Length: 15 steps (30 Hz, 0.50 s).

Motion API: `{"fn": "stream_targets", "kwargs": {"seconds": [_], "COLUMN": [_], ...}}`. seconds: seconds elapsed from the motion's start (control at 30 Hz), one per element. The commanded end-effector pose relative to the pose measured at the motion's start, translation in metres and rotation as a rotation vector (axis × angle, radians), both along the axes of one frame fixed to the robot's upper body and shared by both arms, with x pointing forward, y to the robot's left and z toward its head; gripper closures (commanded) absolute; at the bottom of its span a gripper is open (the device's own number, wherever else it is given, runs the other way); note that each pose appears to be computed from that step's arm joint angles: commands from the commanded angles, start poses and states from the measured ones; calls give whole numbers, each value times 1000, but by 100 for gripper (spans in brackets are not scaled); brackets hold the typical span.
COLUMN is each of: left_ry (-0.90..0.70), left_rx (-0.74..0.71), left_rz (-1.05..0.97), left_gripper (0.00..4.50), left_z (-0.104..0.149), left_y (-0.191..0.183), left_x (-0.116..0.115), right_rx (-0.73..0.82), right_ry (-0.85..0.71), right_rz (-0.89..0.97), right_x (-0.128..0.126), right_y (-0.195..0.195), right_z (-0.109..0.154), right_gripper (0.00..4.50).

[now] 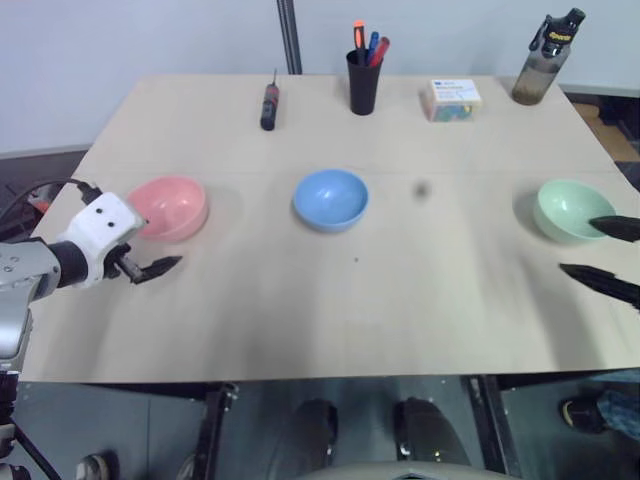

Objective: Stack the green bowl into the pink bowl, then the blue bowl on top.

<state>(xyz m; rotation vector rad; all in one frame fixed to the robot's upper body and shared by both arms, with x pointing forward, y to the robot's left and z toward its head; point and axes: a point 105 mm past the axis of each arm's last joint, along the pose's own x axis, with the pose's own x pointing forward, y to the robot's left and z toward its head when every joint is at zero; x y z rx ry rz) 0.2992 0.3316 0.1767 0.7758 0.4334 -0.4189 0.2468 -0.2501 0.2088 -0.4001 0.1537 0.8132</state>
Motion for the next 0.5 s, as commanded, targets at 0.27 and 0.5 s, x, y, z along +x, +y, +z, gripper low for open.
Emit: {"fn": "stream_targets", "kwargs": {"seconds": [0.27,0.5], "left_ry": [-66,-110], "left_rx": [196,234], "left_rz": [49,41], "left_gripper": [4,28], "left_z": [-9,-6], "left_y": [-15,-18], "left_x": [21,36], "right_rx": [135,181], "right_ry": [-127,-168], "right_rz": [444,532], "right_x": [11,16], "right_y": [133,165], "right_z": [10,17], "right_gripper": [0,0]}}
